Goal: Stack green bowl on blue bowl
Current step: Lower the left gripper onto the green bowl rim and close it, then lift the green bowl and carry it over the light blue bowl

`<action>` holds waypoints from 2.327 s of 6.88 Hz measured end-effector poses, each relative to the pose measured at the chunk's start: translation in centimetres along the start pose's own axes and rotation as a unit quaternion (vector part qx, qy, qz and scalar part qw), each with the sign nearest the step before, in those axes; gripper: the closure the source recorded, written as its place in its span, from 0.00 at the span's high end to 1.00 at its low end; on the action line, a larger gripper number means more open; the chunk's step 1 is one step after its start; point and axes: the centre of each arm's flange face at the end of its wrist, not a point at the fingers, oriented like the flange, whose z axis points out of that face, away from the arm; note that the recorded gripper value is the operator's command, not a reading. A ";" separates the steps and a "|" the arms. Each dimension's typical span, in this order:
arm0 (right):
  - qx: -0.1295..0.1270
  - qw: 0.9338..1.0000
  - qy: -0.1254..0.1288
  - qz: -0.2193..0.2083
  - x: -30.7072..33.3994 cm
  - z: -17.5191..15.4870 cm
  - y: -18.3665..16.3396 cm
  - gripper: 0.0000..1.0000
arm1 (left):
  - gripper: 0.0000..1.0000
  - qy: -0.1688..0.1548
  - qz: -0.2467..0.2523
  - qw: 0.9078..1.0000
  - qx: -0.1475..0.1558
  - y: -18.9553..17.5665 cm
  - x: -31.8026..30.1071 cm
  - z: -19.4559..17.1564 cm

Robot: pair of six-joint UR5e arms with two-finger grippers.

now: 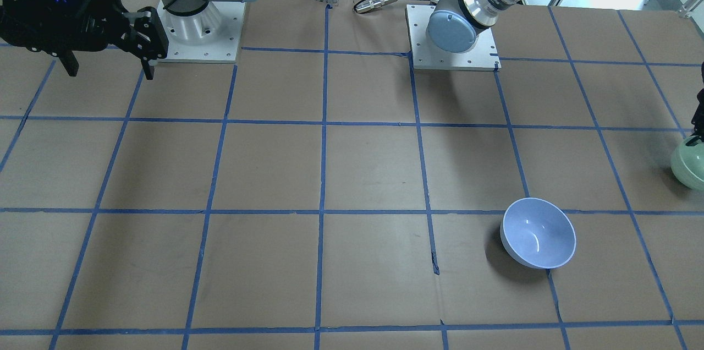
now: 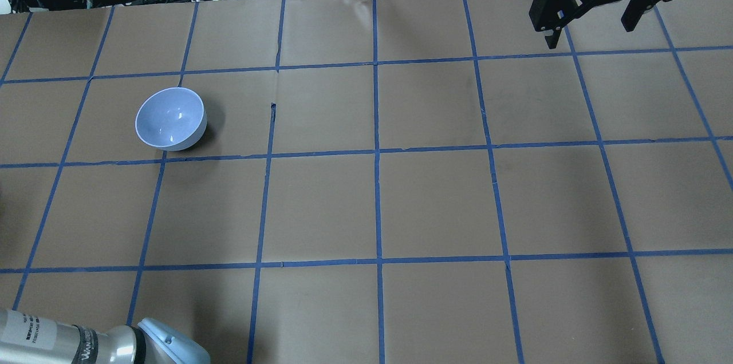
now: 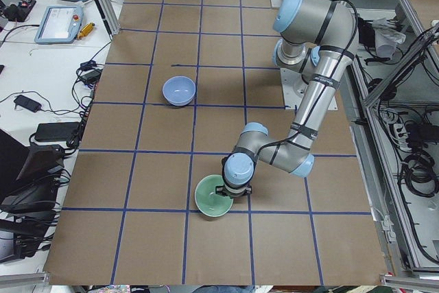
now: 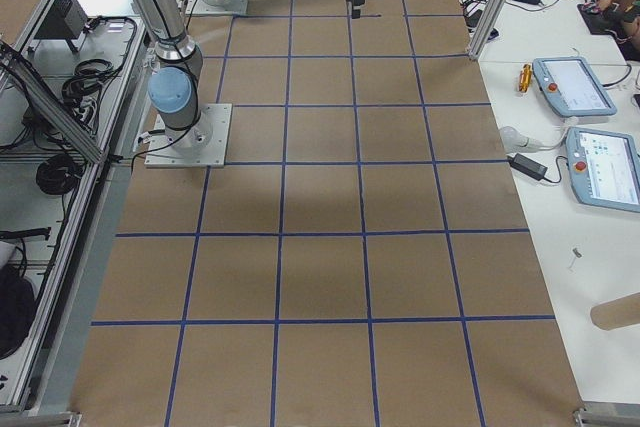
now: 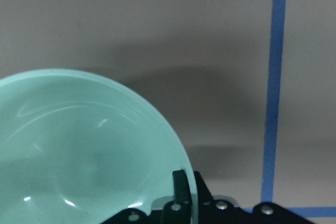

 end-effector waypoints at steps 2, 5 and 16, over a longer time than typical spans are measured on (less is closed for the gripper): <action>0.000 1.000 0.000 0.000 0.0 0.0 0.0 1.00 | 0.00 0.000 0.000 1.000 0.000 0.0 0.0 0.0; 0.000 1.000 0.000 0.000 0.0 0.0 0.0 1.00 | 0.00 0.000 0.000 1.000 -0.001 0.0 0.0 -0.1; 0.000 1.000 0.000 0.000 0.0 0.0 0.0 1.00 | 0.00 -0.087 0.109 0.990 -0.012 -29.4 -12.0 -15.0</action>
